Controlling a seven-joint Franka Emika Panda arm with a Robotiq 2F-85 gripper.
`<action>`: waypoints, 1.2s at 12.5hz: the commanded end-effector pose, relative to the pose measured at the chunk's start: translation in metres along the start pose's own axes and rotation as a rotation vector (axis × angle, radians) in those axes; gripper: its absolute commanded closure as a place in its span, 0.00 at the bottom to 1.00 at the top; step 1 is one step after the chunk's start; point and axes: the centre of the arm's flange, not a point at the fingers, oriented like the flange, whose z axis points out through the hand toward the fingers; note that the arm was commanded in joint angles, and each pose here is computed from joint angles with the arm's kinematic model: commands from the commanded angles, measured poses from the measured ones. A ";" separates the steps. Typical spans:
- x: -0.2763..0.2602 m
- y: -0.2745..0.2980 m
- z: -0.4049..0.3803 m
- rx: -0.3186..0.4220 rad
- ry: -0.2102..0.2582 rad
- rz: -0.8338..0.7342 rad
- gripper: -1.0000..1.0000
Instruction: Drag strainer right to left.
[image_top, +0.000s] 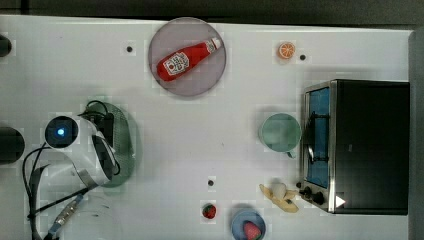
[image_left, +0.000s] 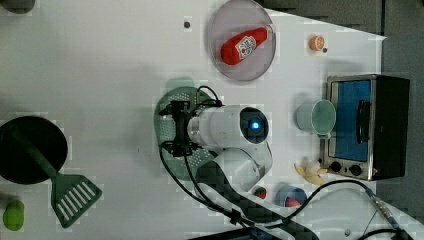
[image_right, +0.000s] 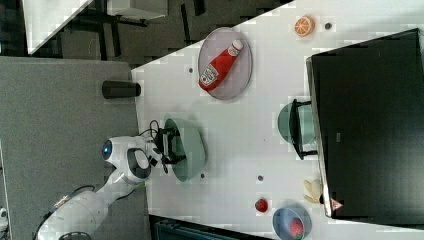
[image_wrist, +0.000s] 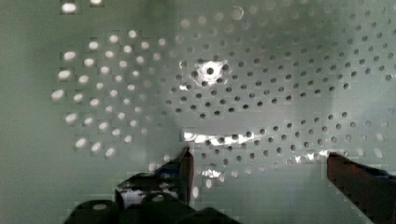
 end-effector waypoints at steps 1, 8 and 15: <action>-0.044 0.013 -0.005 0.003 -0.032 0.016 0.00; -0.075 0.015 -0.005 0.011 -0.044 0.031 0.00; 0.016 -0.044 -0.205 0.059 0.103 -0.379 0.00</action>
